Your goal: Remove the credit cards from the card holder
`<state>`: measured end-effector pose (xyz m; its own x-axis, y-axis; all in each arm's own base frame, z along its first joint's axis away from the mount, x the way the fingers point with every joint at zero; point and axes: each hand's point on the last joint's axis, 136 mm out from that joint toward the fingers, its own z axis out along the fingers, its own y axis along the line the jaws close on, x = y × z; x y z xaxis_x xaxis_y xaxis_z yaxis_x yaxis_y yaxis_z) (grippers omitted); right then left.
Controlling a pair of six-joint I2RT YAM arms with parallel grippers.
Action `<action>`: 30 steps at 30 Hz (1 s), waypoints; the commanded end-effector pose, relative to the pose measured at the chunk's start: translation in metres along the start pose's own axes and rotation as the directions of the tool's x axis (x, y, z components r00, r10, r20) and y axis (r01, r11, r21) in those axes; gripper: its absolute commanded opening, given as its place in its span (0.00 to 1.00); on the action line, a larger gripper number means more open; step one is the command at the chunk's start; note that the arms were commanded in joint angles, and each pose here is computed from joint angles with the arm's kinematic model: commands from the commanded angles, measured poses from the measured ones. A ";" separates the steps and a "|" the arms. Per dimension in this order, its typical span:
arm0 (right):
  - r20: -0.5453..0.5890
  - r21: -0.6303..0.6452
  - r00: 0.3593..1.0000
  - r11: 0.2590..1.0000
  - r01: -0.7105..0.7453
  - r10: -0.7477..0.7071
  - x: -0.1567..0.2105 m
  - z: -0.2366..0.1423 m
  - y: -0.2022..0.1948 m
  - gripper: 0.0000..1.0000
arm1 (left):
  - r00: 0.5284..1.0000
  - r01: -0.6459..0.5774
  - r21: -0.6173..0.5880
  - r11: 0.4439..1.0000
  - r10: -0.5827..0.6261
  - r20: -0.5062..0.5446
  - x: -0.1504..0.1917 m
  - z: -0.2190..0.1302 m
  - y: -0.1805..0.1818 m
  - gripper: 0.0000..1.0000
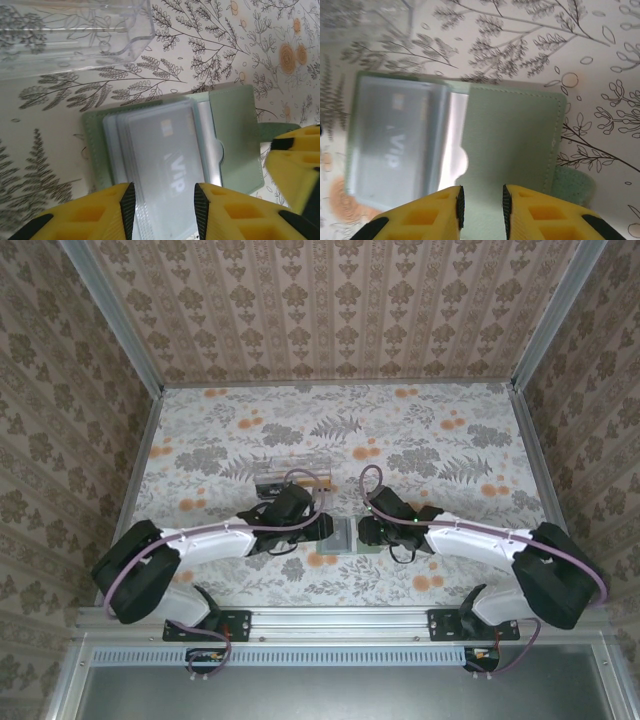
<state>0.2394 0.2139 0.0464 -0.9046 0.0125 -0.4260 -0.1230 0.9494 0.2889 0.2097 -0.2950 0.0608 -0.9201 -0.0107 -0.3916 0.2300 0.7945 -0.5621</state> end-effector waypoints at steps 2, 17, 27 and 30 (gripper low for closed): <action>-0.003 0.029 1.000 1.000 0.000 0.000 -0.004 0.009 -0.006 0.31 | 1.000 -0.012 0.045 0.999 0.012 -0.005 -0.007 0.008 -0.012 0.41; -0.021 0.014 1.000 1.000 -0.023 0.023 0.003 0.016 -0.010 0.31 | 0.999 -0.004 0.047 0.999 0.006 -0.053 0.002 0.024 -0.012 0.48; -0.033 0.014 0.999 0.999 -0.029 0.029 0.006 0.019 -0.010 0.31 | 0.998 -0.017 0.108 0.994 0.023 -0.059 0.005 0.026 -0.027 0.61; -0.035 0.015 0.999 0.999 -0.028 0.029 0.006 0.020 -0.010 0.31 | 0.998 -0.014 0.132 0.991 0.022 -0.061 0.005 0.027 -0.030 0.65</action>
<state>0.2470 0.2124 0.0326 -0.9113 0.0292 -0.4108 -0.0990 0.9527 0.2873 0.2062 -0.3238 0.0490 -0.9348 0.0355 -0.3535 0.2613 0.7428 -0.6164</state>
